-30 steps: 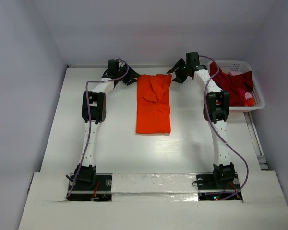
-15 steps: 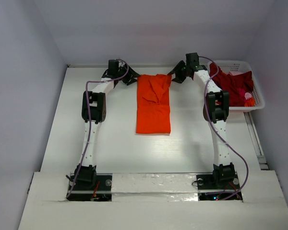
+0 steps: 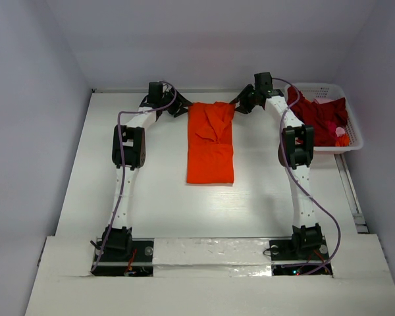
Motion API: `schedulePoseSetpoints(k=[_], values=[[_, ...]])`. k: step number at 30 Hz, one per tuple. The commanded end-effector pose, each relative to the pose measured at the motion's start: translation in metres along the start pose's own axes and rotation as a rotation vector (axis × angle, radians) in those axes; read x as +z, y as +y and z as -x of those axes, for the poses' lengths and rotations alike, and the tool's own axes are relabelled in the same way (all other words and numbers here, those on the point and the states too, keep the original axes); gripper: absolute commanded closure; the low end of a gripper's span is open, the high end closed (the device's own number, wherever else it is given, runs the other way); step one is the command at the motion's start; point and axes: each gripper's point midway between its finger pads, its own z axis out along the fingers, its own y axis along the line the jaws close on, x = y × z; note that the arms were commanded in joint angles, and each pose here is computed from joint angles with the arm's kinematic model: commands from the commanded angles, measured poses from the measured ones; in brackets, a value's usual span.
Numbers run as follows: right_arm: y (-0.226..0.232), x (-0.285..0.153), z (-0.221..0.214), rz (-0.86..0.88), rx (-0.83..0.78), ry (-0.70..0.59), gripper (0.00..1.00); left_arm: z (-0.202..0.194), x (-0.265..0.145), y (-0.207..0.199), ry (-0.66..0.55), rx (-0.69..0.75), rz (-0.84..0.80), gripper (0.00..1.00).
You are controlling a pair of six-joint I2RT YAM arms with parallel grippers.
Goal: Fold and stack the t-shirts
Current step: Fold the tshirt
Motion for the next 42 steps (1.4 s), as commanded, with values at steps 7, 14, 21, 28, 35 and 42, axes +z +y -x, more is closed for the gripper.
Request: schedulePoseSetpoints(k=[7, 14, 21, 28, 35, 42], values=[[0.010, 0.005, -0.004, 0.030, -0.011, 0.008, 0.61, -0.006, -0.005, -0.005, 0.017, 0.001, 0.009, 0.56], [0.010, 0.005, -0.004, 0.026, -0.007, 0.007, 0.81, -0.005, -0.005, -0.007, 0.017, -0.004, 0.001, 0.57], [0.009, 0.006, -0.004, 0.026, -0.006, 0.009, 0.99, -0.004, -0.006, -0.011, 0.016, -0.005, -0.006, 0.61], [0.010, 0.005, -0.004, 0.028, -0.007, 0.010, 1.00, -0.006, -0.003, -0.011, 0.023, -0.022, -0.029, 0.64], [0.010, 0.005, -0.004, 0.030, -0.007, 0.012, 1.00, -0.009, 0.003, -0.007, 0.037, -0.053, -0.051, 0.65], [0.009, 0.007, -0.005, 0.027, -0.008, 0.014, 1.00, -0.012, 0.005, 0.002, 0.044, -0.056, -0.025, 0.99]])
